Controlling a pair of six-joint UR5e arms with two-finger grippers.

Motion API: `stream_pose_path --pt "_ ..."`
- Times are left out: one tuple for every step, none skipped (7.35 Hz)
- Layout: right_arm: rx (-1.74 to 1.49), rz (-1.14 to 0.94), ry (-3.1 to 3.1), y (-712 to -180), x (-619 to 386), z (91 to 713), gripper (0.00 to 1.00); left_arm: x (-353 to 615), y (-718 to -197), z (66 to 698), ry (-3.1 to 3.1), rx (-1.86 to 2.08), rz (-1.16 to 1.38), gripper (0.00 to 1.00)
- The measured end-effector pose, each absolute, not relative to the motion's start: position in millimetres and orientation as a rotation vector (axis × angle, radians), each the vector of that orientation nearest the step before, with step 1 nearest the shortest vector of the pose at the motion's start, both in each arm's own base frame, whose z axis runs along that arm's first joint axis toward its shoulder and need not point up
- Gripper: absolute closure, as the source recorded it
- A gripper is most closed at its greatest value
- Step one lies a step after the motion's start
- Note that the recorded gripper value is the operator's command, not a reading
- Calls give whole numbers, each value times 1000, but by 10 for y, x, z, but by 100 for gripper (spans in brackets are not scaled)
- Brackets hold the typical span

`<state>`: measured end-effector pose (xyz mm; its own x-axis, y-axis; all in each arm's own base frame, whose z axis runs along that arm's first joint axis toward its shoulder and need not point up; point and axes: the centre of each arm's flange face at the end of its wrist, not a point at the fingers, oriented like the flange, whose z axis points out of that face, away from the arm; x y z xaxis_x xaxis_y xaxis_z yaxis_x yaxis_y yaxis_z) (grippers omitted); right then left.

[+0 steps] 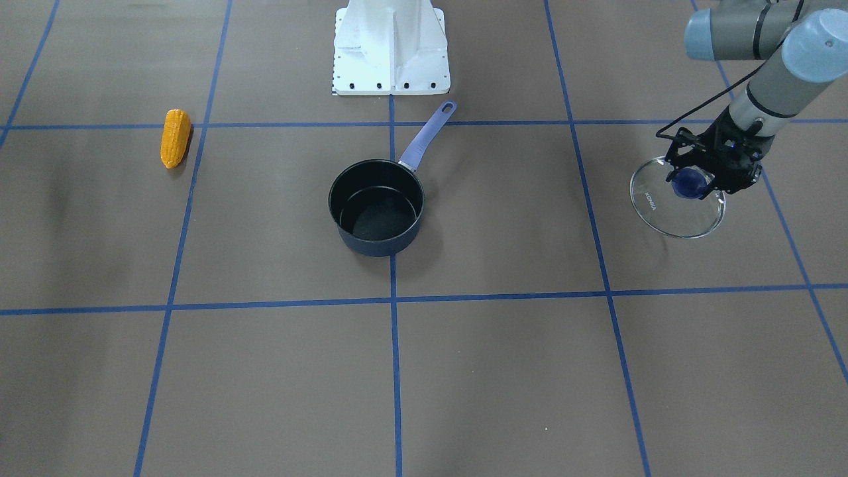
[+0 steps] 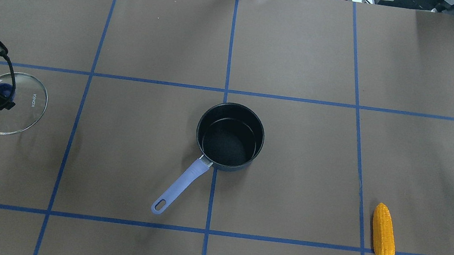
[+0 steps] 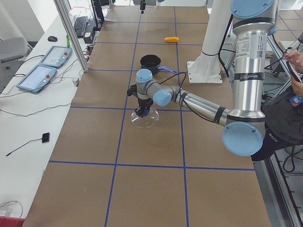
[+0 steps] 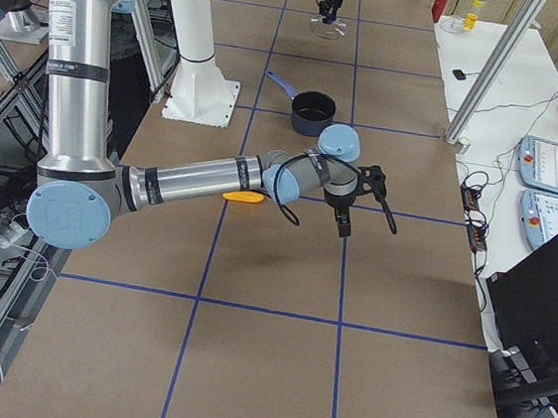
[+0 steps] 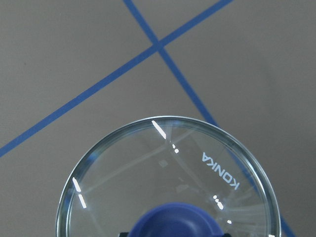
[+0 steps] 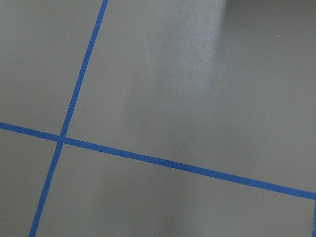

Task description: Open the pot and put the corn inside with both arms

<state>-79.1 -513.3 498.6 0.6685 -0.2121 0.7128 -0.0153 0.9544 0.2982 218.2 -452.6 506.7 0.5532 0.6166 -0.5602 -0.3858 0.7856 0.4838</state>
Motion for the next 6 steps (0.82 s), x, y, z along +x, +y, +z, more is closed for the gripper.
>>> stream_pose_path --pt "292 -113 -834 -5133 -792 4985 0 2208 -4554 5390 795 337 616 92" --pt "292 -114 -834 -5133 -792 4985 0 2226 -4570 5623 802 346 622 80" --pt "292 -114 -834 -5134 -792 4985 0 2240 -4578 5752 805 351 626 51" --pt "292 -115 -834 -5134 -792 4987 0 2252 -4587 5797 806 353 627 2" --pt "292 -116 -834 -5133 -795 4987 0 2263 -4601 5805 807 356 627 1" --pt "292 -117 -834 -5132 -800 4986 0 2262 -4616 5788 808 359 624 1"
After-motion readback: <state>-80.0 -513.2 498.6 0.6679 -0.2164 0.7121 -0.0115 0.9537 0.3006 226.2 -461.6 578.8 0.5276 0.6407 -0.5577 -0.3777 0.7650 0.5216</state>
